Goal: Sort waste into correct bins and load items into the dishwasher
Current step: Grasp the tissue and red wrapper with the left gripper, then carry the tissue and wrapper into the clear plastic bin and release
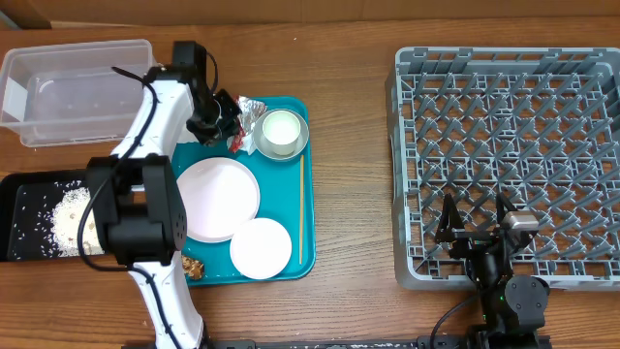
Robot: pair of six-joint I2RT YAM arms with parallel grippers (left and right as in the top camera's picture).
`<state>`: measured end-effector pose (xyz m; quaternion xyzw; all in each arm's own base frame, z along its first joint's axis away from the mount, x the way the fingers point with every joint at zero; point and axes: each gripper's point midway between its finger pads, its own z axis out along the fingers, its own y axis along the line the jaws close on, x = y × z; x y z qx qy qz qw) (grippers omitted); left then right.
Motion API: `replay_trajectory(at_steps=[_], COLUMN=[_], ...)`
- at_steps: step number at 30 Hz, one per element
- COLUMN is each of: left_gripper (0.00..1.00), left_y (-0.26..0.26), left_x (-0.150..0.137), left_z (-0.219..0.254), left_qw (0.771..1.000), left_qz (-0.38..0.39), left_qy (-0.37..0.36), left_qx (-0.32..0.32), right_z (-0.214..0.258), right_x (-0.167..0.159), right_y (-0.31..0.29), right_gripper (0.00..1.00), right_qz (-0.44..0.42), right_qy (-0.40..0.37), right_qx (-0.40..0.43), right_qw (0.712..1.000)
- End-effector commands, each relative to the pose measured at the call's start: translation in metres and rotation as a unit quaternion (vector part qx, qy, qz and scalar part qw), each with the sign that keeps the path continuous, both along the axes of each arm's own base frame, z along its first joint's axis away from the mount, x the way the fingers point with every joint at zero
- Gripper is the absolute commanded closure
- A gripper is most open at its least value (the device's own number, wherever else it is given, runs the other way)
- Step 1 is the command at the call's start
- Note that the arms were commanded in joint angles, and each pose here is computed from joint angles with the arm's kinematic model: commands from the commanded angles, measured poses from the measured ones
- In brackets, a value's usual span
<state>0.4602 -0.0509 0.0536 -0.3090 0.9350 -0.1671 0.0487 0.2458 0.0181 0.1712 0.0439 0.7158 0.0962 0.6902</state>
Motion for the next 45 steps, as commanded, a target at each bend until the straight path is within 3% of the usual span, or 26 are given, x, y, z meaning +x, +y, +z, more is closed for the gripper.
replay_trajectory(at_steps=[1, 10, 20, 26, 34, 35, 38, 40, 42, 45], left_gripper=[0.96, 0.96, 0.96, 0.96, 0.96, 0.93, 0.48, 0.33, 0.08, 0.02], left_y=[-0.005, 0.022, 0.118, 0.207, 0.261, 0.265, 0.266, 0.26, 0.251, 0.226], left_x=[0.016, 0.017, 0.042, 0.036, 0.031, 0.033, 0.043, 0.046, 0.052, 0.058], left_z=[0.08, 0.153, 0.205, 0.206, 0.162, 0.154, 0.131, 0.128, 0.133, 0.149], left_qw=[0.995, 0.983, 0.949, 0.918, 0.91, 0.91, 0.918, 0.924, 0.928, 0.935], left_qz=[-0.014, 0.016, 0.11, 0.229, 0.264, 0.266, 0.259, 0.251, 0.238, 0.205], left_qy=[-0.092, -0.182, -0.295, -0.298, -0.243, -0.239, -0.232, -0.234, -0.248, -0.276], left_qx=[-0.02, -0.015, 0.018, 0.128, 0.209, 0.209, 0.189, 0.171, 0.145, 0.083], right_z=[-0.001, -0.001, -0.001, -0.001, -0.001, -0.001, -0.001, -0.001, -0.001, -0.001], right_x=[0.0, 0.0, 0.0, 0.0, 0.0, 0.0, 0.0, 0.0, 0.0, 0.0], right_y=[-0.004, -0.004, -0.004, -0.004, -0.004, -0.004, -0.004, -0.004, -0.004, -0.004], right_gripper=[0.0, 0.0, 0.0, 0.0, 0.0, 0.0, 0.0, 0.0, 0.0, 0.0], right_qz=[-0.009, -0.009, -0.009, -0.009, -0.009, -0.009, -0.009, -0.009, -0.009, -0.009], right_qy=[-0.004, -0.004, -0.004, -0.004, -0.004, -0.004, -0.004, -0.004, -0.004, -0.004], right_qx=[-0.003, -0.003, -0.003, -0.003, -0.003, -0.003, -0.003, -0.003, -0.003, -0.003], right_qw=[1.0, 1.0, 1.0, 1.0, 1.0, 1.0, 1.0, 1.0, 1.0, 1.0])
